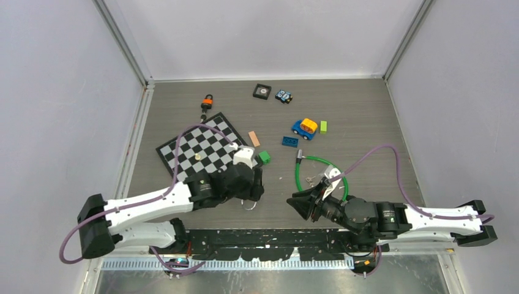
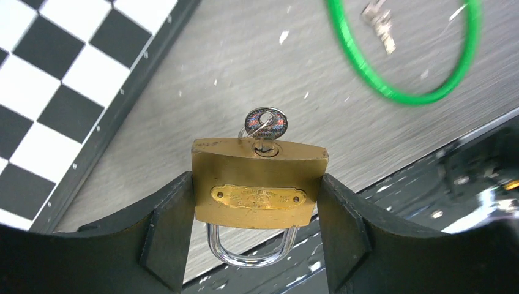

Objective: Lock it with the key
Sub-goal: Pick up the lock from the center of the board, then remove the key from the lock, then place the lock at the center of the board.

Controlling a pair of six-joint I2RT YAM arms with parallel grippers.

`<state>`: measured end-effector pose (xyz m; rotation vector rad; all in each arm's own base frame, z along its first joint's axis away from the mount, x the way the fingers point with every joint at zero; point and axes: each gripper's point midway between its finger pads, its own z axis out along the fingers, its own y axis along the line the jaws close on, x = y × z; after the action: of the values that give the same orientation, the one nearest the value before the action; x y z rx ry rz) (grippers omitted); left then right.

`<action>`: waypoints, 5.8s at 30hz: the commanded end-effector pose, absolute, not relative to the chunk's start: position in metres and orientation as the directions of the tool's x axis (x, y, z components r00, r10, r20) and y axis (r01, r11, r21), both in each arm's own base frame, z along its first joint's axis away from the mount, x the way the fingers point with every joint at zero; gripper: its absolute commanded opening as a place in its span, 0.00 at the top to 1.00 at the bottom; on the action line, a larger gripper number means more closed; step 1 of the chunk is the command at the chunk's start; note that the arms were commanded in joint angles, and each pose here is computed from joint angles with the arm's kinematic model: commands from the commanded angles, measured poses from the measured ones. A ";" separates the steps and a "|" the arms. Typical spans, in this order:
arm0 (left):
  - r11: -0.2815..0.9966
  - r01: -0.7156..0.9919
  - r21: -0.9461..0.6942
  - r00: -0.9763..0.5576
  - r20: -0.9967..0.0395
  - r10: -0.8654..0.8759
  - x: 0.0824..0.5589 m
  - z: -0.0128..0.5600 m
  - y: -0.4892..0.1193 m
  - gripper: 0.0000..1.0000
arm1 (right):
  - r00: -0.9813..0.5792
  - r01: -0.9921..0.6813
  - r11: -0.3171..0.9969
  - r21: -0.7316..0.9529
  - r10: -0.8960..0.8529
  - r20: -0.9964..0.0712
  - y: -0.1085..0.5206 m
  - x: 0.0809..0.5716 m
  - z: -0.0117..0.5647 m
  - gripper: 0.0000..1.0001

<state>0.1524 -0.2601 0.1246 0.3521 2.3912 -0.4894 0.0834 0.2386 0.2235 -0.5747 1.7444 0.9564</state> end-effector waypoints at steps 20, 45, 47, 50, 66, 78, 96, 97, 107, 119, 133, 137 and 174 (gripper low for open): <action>0.480 0.866 0.140 0.071 -0.985 0.159 0.155 0.256 -0.271 0.90 | -0.595 -0.377 0.738 0.559 0.270 -0.757 0.213 0.102 0.272 0.55; 0.201 0.948 0.248 0.207 -0.957 0.204 0.124 0.245 -0.300 1.00 | -0.706 -0.554 0.572 0.605 0.062 -0.705 0.300 0.113 0.253 0.68; 0.203 0.949 0.239 0.197 -0.958 0.207 0.124 0.243 -0.300 1.00 | -0.722 -0.565 0.563 0.603 0.017 -0.692 0.303 0.106 0.245 0.66; 0.217 0.948 0.233 0.188 -0.960 0.207 0.126 0.243 -0.299 1.00 | -0.737 -0.555 0.584 0.592 -0.016 -0.676 0.303 0.104 0.231 0.65; 0.196 0.959 0.206 0.168 -0.966 0.196 0.120 0.244 -0.301 1.00 | -0.726 -0.545 0.610 0.575 -0.001 -0.687 0.305 0.113 0.220 0.72; 0.178 0.966 0.185 0.149 -0.969 0.199 0.116 0.240 -0.303 1.00 | -0.723 -0.535 0.625 0.568 0.008 -0.691 0.305 0.117 0.215 0.83; 0.209 0.970 0.121 0.048 -0.944 0.326 0.117 0.185 -0.291 1.00 | -0.656 -0.564 0.672 0.479 -0.012 -0.755 0.273 0.121 0.224 0.99; 0.213 0.971 0.112 0.037 -0.943 0.331 0.117 0.181 -0.290 1.00 | -0.652 -0.563 0.675 0.476 -0.010 -0.758 0.270 0.121 0.224 0.99; 0.290 0.953 0.091 -0.045 -0.902 0.430 0.123 0.155 -0.272 1.00 | -0.619 -0.513 0.735 0.444 0.041 -0.784 0.229 0.124 0.232 0.99; 0.300 0.950 0.088 -0.067 -0.879 0.472 0.125 0.145 -0.271 1.00 | -0.610 -0.482 0.765 0.427 0.058 -0.790 0.200 0.121 0.229 0.99; 0.405 0.912 -0.068 -0.244 -0.884 0.399 0.137 0.130 -0.303 1.00 | -0.835 -0.325 0.848 0.417 -0.050 -0.549 0.254 0.126 0.126 0.95; 0.427 0.900 -0.088 -0.262 -0.891 0.370 0.141 0.126 -0.308 1.00 | -0.865 -0.302 0.798 0.522 0.001 -0.502 0.276 0.134 0.119 0.83; 0.888 0.431 -0.157 -0.622 -0.765 0.167 0.195 0.141 -0.239 0.00 | -0.804 -0.044 0.983 0.176 0.069 -0.591 0.183 0.172 0.118 0.46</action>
<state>0.1801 -0.2675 0.1238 0.7040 2.1294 -0.4825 0.1507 0.1900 0.0949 -0.0490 2.5890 0.3117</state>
